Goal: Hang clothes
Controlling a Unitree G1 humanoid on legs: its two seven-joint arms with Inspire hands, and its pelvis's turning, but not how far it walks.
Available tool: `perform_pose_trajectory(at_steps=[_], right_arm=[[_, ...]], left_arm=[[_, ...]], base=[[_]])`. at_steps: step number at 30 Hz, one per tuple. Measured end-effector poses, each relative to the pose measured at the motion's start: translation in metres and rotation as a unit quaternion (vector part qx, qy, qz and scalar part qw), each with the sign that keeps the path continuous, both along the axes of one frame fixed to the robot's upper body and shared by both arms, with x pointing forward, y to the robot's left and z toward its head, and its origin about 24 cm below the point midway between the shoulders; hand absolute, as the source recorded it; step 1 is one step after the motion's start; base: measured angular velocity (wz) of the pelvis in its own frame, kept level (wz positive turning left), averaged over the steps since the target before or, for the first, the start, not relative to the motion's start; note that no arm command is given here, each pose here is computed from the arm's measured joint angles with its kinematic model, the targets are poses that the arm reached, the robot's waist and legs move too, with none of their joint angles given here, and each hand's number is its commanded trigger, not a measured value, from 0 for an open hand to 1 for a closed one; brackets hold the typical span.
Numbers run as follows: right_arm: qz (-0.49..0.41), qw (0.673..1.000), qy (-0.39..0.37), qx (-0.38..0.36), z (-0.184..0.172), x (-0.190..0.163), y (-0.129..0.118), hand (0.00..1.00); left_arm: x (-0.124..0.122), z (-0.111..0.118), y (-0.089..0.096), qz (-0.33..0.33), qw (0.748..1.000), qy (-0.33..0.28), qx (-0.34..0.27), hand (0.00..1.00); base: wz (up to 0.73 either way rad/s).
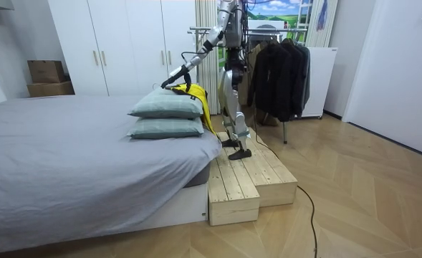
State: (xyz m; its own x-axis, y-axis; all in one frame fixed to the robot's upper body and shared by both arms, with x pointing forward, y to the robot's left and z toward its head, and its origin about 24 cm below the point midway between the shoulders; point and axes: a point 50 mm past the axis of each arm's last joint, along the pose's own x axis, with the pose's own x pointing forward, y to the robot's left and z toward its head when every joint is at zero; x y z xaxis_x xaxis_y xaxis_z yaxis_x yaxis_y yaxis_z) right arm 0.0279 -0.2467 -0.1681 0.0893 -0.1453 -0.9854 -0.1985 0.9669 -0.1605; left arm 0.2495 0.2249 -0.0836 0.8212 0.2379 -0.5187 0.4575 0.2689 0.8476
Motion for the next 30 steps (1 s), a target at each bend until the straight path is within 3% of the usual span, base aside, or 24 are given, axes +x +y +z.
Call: perform_pose_trajectory(at_steps=[9, 22, 30], right_arm=[[0.002, 1.000, -0.014, -0.006, 0.001, 0.009, 0.000, 0.00], [0.030, 1.000, 0.000, -0.008, 0.000, 0.006, 0.000, 0.00], [0.033, 0.999, -0.002, -0.005, 0.000, 0.009, 0.000, 0.00]], left_arm=[[-0.002, -0.008, -0.033, -0.037, 0.998, 0.023, -0.039, 0.00], [-0.011, -0.019, -0.038, -0.048, 0.989, 0.110, -0.083, 0.00], [-0.013, -0.020, -0.039, -0.043, 0.986, 0.126, -0.098, 0.00]], base=[[0.00], [0.00], [0.00]])
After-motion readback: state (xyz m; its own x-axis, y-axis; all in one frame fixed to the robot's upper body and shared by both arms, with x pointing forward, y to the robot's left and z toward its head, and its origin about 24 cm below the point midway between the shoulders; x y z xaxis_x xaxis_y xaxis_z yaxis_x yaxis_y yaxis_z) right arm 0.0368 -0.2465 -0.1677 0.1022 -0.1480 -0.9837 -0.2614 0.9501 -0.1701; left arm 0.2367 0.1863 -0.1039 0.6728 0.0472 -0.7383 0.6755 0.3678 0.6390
